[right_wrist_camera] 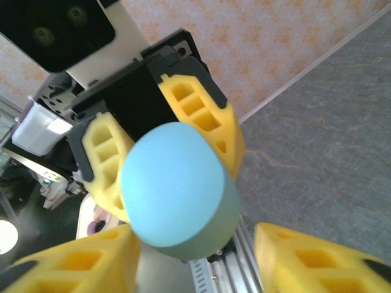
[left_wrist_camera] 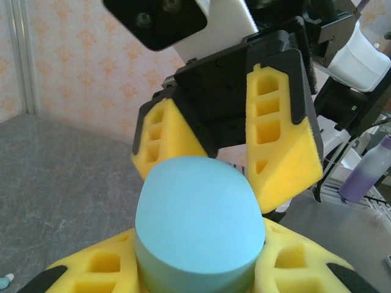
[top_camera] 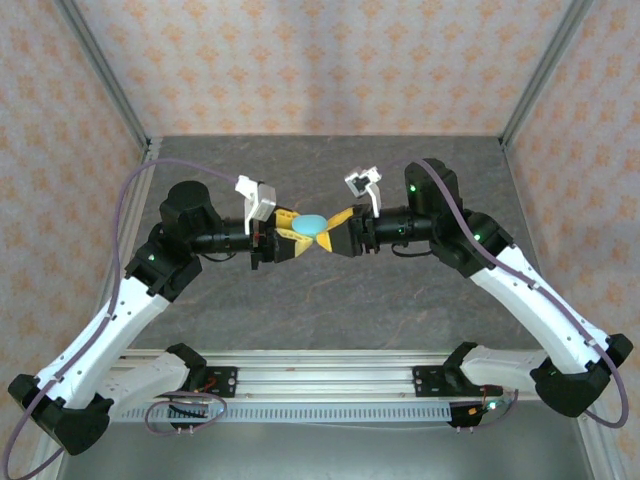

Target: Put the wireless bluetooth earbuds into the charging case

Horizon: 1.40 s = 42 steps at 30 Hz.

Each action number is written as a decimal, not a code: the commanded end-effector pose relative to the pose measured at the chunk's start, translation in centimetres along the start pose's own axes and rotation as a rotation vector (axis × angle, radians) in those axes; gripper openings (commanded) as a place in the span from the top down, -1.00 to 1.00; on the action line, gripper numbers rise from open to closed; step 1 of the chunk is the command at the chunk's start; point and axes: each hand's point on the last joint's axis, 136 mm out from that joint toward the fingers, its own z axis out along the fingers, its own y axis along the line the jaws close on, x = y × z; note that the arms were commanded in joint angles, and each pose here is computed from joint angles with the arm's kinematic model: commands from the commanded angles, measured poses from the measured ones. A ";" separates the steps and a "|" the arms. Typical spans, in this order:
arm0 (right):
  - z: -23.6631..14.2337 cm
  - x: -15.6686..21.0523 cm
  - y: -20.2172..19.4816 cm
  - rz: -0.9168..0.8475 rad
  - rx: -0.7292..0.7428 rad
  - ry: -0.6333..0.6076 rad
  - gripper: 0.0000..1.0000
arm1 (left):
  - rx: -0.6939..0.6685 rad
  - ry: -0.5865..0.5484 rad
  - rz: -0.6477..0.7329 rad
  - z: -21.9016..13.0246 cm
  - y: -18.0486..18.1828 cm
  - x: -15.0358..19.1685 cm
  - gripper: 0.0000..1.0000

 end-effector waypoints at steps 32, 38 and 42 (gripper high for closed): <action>0.6 -4.8 -4.1 0.236 0.083 -0.213 0.00 | 0.129 -0.001 0.049 -0.4 -2.9 -0.6 1.00; 0.3 -4.7 -5.4 0.288 0.131 -0.231 -0.08 | 0.109 0.007 0.042 -0.4 -2.4 0.0 1.00; 0.3 -4.6 -4.8 0.281 0.100 -0.230 -0.17 | 0.084 0.012 0.036 -0.3 -1.9 0.4 1.00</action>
